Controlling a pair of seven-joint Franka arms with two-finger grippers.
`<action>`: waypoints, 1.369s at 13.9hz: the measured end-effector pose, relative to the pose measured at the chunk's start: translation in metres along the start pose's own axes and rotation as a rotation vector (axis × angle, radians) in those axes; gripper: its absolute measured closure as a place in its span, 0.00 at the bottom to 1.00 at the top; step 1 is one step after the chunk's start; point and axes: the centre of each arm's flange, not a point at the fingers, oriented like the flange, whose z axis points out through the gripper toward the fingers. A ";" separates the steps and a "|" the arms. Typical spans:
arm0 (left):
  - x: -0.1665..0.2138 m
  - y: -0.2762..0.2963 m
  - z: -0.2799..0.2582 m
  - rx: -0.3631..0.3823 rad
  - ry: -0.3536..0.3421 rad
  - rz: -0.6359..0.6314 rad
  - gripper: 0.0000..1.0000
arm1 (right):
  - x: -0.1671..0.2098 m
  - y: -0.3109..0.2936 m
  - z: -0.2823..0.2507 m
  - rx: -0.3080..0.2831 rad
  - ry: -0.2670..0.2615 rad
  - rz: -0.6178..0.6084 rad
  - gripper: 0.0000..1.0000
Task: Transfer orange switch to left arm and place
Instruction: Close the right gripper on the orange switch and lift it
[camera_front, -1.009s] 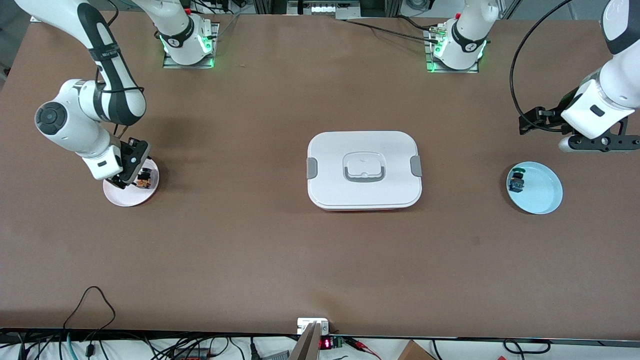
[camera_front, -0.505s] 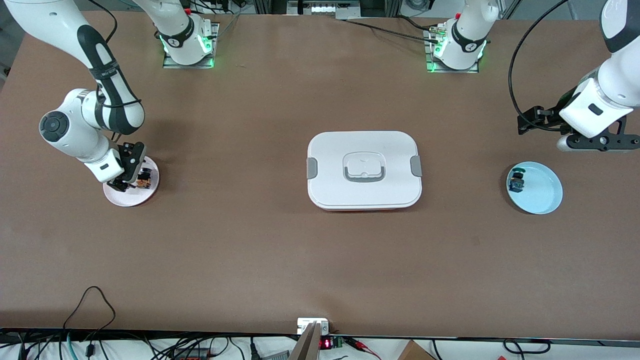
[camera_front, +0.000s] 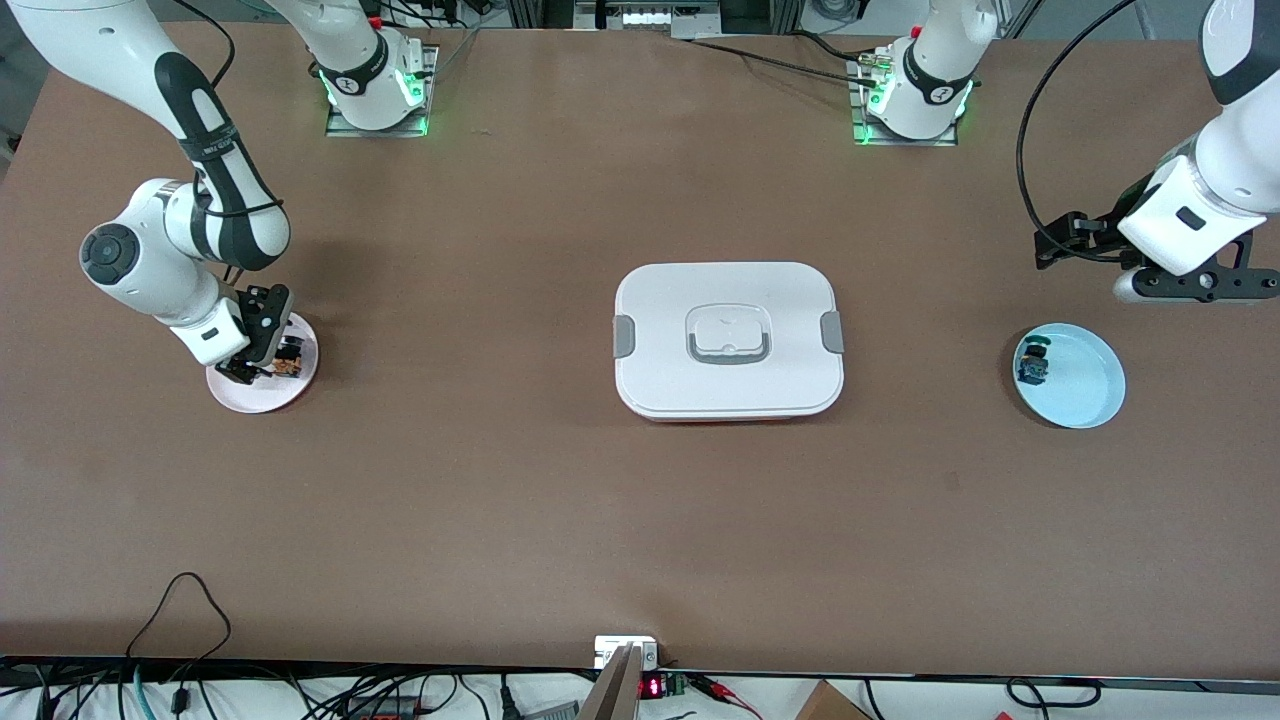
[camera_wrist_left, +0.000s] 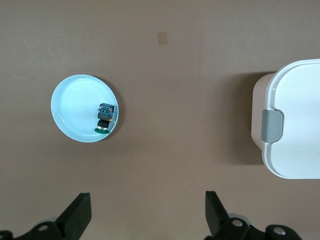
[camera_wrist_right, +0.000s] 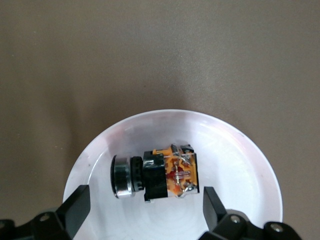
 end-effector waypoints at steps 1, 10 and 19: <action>0.000 0.000 0.000 0.000 0.000 0.000 0.00 | 0.001 0.001 0.000 -0.005 0.000 -0.001 0.00; 0.000 0.000 0.000 0.000 0.000 0.000 0.00 | 0.016 0.004 0.013 -0.029 0.008 -0.028 0.00; 0.000 0.000 0.000 0.000 0.000 0.000 0.00 | 0.018 0.005 0.016 -0.028 0.009 -0.030 0.28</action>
